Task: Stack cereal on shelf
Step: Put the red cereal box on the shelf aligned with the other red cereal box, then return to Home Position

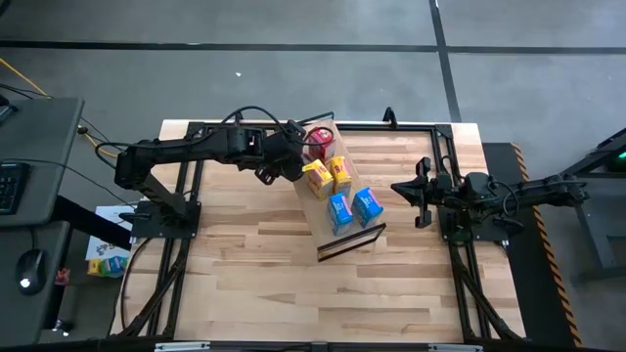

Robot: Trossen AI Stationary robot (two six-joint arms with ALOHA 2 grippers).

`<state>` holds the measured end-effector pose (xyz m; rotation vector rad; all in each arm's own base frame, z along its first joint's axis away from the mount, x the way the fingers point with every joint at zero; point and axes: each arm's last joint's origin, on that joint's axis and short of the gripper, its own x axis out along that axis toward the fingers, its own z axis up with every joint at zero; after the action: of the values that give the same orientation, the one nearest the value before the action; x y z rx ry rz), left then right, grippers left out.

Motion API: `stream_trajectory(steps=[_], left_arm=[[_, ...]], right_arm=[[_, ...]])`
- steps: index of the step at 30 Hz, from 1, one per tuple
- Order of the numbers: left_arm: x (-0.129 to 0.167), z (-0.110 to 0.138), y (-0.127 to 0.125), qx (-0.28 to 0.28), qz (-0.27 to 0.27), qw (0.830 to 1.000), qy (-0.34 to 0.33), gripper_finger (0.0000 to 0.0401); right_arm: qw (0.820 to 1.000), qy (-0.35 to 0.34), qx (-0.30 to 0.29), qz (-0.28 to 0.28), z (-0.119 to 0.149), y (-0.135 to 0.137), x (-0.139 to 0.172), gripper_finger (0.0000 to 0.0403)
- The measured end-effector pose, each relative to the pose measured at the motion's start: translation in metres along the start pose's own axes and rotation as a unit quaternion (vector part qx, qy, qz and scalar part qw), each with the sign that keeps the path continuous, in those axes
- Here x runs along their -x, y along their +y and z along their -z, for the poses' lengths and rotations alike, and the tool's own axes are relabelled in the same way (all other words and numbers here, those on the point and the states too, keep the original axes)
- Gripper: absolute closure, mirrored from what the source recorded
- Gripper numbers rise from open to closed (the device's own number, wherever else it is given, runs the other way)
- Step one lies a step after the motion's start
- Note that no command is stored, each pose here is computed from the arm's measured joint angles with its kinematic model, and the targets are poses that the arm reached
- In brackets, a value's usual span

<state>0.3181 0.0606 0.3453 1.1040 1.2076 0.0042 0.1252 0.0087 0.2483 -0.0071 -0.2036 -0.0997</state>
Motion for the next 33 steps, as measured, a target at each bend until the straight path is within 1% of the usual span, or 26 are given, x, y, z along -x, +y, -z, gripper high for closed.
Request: stream_trajectory(steps=[5, 10, 15, 19, 22, 28, 33], left_arm=[[0.000, -0.002, 0.005, 0.007, -0.026, 1.000, -0.002, 0.0088], [0.000, -0.002, 0.005, 0.004, -0.027, 1.000, -0.001, 0.0080], [0.000, -0.002, 0.005, 0.004, -0.029, 1.000, 0.001, 0.0079], [0.001, -0.003, 0.010, 0.016, -0.063, 0.998, 0.017, 0.0079], [0.001, -0.003, 0.013, 0.016, -0.077, 0.997, 0.019, 0.0079], [0.002, -0.005, 0.013, 0.020, -0.082, 0.996, 0.017, 0.0079], [0.008, -0.009, 0.010, 0.027, -0.106, 0.993, 0.051, 0.0079]], right_arm=[[1.000, 0.000, 0.000, 0.000, 0.000, 0.000, 0.000, 0.0403], [1.000, 0.001, 0.000, 0.000, 0.000, 0.000, 0.000, 0.0403], [1.000, 0.001, 0.000, 0.000, 0.000, 0.000, 0.000, 0.0403], [1.000, 0.001, 0.000, 0.000, 0.000, 0.000, 0.000, 0.0403], [1.000, 0.001, 0.000, 0.000, 0.000, 0.000, 0.000, 0.0403], [1.000, 0.001, 0.000, 0.000, 0.000, 0.000, 0.000, 0.0403], [1.000, 0.006, 0.005, 0.000, 0.001, 0.000, 0.000, 0.0403]])
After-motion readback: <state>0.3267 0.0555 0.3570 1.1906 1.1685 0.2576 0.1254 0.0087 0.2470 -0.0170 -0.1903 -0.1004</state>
